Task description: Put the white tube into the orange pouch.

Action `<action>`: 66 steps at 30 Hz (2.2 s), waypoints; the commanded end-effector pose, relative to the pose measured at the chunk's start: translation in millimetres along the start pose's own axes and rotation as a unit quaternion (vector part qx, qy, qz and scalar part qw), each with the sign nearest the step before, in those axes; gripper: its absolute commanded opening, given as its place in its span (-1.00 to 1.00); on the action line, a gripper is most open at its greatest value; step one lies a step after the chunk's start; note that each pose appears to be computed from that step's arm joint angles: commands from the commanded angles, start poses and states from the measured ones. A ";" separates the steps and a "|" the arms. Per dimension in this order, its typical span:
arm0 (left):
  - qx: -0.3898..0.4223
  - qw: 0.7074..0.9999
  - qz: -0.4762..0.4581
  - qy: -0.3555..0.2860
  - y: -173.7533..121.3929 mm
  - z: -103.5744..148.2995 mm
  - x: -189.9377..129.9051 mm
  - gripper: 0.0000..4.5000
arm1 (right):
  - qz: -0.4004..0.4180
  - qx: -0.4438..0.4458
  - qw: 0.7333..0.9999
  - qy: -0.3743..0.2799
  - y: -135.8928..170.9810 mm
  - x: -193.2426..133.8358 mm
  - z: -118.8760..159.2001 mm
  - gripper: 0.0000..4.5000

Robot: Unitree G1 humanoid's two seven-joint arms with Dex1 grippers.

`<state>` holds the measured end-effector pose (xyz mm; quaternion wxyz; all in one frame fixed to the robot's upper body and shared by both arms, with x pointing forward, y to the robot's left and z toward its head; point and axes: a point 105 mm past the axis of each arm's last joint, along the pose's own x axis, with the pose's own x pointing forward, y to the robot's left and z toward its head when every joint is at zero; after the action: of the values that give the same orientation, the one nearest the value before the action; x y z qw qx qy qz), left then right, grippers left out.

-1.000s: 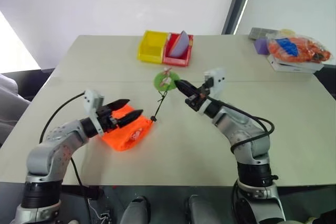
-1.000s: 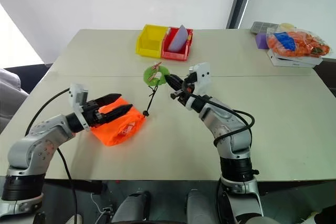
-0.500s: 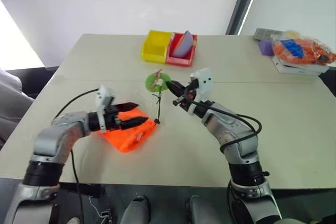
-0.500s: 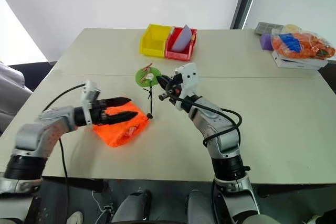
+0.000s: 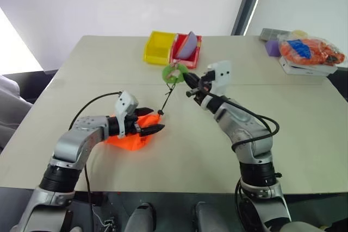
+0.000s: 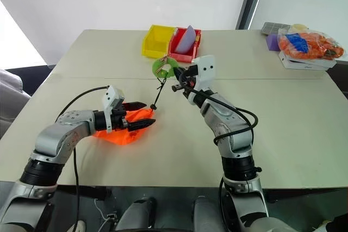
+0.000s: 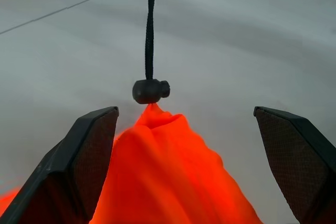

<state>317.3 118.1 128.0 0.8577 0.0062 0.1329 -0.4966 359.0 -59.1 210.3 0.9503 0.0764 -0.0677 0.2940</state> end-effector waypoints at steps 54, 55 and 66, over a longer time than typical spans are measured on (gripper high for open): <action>0.064 0.986 0.155 0.002 -2.8 17.4 36.8 0.86 | 0.031 -0.030 0.999 -0.028 21.1 9.2 15.1 -1.00; 0.063 0.986 0.153 0.002 -2.8 17.4 36.7 0.72 | 0.030 -0.030 0.999 -0.029 21.0 9.2 15.3 -1.00; 0.066 0.986 0.149 0.022 -2.0 15.0 34.4 -0.89 | 0.028 -0.032 0.999 -0.033 19.3 9.6 18.0 -1.00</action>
<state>336.0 88.4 122.8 0.9171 0.0827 0.1355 -0.3656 357.4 -42.7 211.5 0.9463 0.0575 -0.0719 0.3101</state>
